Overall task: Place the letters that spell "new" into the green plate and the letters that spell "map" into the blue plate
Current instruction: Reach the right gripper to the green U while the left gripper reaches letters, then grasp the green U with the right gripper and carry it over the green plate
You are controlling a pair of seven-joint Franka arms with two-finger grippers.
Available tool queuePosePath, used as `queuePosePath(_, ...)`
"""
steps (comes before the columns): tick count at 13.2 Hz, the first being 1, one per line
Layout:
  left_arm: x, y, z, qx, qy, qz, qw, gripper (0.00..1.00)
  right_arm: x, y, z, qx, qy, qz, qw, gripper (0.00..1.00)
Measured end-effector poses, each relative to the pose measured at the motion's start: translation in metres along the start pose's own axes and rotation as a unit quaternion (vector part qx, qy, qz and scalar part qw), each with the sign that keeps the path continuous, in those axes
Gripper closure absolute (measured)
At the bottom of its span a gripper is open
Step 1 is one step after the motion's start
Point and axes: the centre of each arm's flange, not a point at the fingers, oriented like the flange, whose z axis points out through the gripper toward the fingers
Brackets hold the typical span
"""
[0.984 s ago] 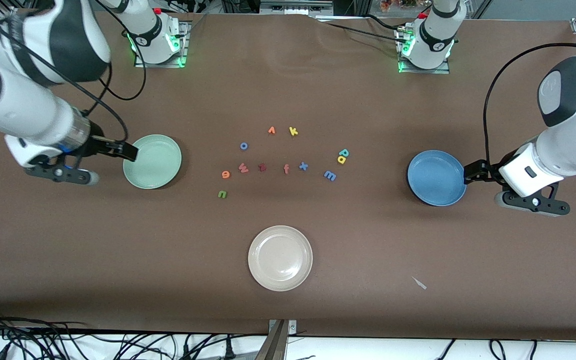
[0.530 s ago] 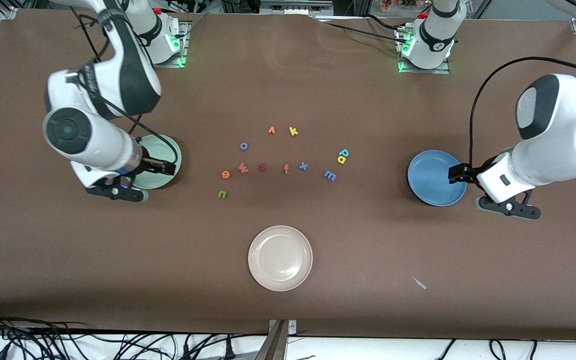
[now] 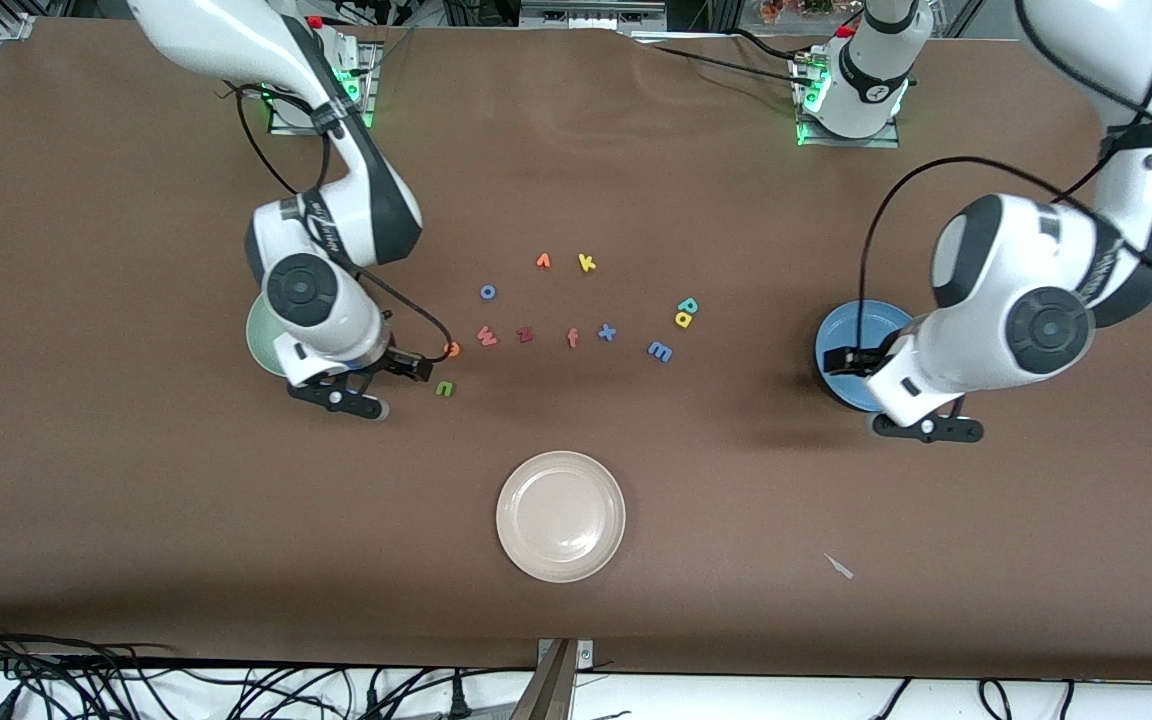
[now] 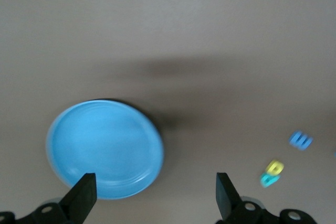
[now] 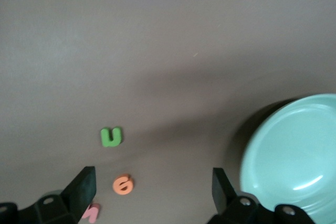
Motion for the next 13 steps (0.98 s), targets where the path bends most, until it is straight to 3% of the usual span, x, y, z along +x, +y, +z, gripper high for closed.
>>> queuePosePath(1,0.002,0.010,0.012,-0.011,0.001,-0.014,1.000,0.00,-0.007,-0.009,0.008,-0.003,-0.002,0.004,1.000,0.04)
queuePosePath(3,-0.003,0.029,0.035,-0.020,-0.010,-0.029,0.999,0.00,-0.016,-0.021,0.022,-0.006,-0.002,0.003,1.000,0.21)
queuePosePath(6,-0.020,0.075,0.057,-0.045,-0.017,-0.029,0.998,0.02,-0.018,-0.031,0.042,0.005,0.014,-0.001,1.000,0.33)
queuePosePath(13,-0.086,0.161,0.148,-0.064,0.009,-0.035,0.997,0.08,-0.009,-0.039,0.081,0.033,0.050,-0.002,0.998,0.34)
